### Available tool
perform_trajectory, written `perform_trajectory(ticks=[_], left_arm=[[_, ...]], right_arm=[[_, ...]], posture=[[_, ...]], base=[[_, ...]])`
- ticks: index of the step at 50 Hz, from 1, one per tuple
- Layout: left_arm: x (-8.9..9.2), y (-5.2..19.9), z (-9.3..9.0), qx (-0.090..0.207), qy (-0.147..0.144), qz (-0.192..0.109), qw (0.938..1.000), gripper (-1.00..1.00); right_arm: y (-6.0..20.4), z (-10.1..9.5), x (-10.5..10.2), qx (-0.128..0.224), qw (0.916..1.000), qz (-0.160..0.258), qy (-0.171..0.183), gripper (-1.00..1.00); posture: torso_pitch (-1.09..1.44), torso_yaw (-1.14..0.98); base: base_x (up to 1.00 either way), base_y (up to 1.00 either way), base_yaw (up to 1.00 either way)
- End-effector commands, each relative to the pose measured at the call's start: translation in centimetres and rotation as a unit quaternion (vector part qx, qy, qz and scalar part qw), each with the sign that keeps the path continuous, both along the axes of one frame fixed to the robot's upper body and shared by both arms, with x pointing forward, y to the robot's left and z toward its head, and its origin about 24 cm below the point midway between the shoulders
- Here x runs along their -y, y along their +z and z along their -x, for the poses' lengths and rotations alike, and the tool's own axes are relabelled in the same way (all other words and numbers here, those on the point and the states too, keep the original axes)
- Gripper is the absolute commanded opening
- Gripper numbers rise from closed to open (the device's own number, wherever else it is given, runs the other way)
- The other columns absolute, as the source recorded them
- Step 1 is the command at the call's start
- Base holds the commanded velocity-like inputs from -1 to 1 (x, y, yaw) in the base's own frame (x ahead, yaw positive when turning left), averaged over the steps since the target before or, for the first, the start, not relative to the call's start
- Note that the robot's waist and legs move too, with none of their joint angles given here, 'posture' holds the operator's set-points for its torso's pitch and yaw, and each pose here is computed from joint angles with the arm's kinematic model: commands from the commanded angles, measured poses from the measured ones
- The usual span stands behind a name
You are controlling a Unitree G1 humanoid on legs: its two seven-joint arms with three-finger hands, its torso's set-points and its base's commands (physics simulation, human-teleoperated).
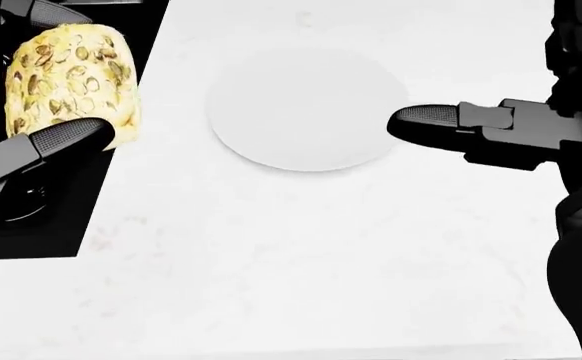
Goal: Place the pastries on the plates.
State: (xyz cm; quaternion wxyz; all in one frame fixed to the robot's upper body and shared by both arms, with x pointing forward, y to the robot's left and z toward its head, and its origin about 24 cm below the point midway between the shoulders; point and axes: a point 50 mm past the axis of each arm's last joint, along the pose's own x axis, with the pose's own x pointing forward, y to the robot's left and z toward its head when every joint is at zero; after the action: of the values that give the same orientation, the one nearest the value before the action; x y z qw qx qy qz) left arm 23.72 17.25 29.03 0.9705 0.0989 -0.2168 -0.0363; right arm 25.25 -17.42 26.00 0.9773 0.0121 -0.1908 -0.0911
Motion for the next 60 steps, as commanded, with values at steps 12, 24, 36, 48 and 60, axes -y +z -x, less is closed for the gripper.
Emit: perform_trajectory(ticks=[12, 24, 36, 48, 60], left_arm=[[-0.39, 0.66, 0.64, 0.034, 0.013, 0.0, 0.9993, -1.0], [-0.24, 0.57, 0.54, 0.033, 0.014, -0.001, 0.9994, -1.0], [-0.21, 0.99, 0.67, 0.036, 0.011, -0.003, 0.9993, -1.0], [-0.22, 1.04, 0.83, 0.036, 0.013, -0.005, 0.9992, -1.0], [-0.2, 0.88, 0.71, 0.035, 0.013, -0.003, 0.9993, -1.0]], right_arm=[[0.73, 0.7, -0.01, 0.034, 0.9991, -0.023, 0.01, 1.0], [0.56, 0.23, 0.04, 0.025, 0.9996, -0.007, -0.005, 1.0], [0.98, 0.29, -0.08, 0.027, 0.9996, 0.007, 0.0, 1.0], [1.05, 0.78, 0.17, 0.038, 0.9993, -0.002, -0.004, 1.0], [0.95, 0.8, 0.2, 0.036, 0.9993, -0.004, -0.006, 1.0]], posture=[[0.05, 0.0], [0.05, 0.0], [0.05, 0.0], [0.05, 0.0], [0.05, 0.0]], base=[[0.0, 0.0, -0.34], [0.0, 0.0, -0.18], [0.3, 0.0, 0.0], [0.2, 0.0, 0.0], [0.0, 0.0, 0.0]])
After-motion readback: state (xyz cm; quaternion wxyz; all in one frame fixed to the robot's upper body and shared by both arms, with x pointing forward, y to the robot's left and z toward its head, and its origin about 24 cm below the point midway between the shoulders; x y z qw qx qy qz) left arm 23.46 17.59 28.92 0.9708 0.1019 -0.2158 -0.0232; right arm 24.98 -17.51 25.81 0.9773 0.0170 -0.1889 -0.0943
